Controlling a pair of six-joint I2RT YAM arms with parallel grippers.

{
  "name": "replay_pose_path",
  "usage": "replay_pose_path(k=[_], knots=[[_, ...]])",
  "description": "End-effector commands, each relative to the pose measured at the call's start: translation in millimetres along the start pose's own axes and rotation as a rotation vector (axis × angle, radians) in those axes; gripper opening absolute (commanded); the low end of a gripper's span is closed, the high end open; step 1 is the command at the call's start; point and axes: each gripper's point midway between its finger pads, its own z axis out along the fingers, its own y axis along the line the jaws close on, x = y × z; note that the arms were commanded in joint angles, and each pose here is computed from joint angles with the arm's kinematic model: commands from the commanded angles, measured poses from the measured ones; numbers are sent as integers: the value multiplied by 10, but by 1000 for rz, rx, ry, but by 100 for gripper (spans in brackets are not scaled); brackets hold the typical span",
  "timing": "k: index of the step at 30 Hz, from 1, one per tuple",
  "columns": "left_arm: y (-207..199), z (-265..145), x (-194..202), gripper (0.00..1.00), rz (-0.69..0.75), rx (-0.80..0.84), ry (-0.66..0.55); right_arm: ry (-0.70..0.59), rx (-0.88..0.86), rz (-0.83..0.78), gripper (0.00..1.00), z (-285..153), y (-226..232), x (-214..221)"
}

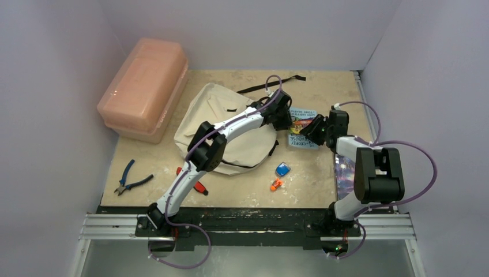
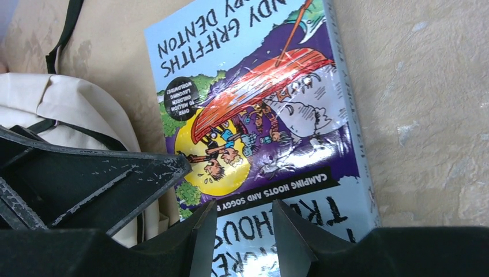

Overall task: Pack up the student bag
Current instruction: Pick up the book from the center of the board.

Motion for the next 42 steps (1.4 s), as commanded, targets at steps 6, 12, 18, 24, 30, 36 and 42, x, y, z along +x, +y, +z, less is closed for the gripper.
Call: replay_pose_path(k=[6,12,18,24,30,36,42], knots=[[-704,-379,-29,31,-3,252,44,106,-7,14,44,104,-72,263],[-849,-438,2,29,-14,332,84,138,-15,23,43,151,-96,342],[-686,-386,2,10,-30,267,92,137,-20,19,43,148,-83,335],[-532,-408,-109,0,-8,207,60,106,-2,-19,44,62,-55,246],[-686,-632,-243,0,-15,290,77,17,47,-89,67,-187,-1,-7],[-803,-908,-400,0,-89,400,123,-24,-18,-20,87,-391,44,-234],[-910,-1170,-507,0,-91,465,131,30,-110,109,96,-401,-79,-219]])
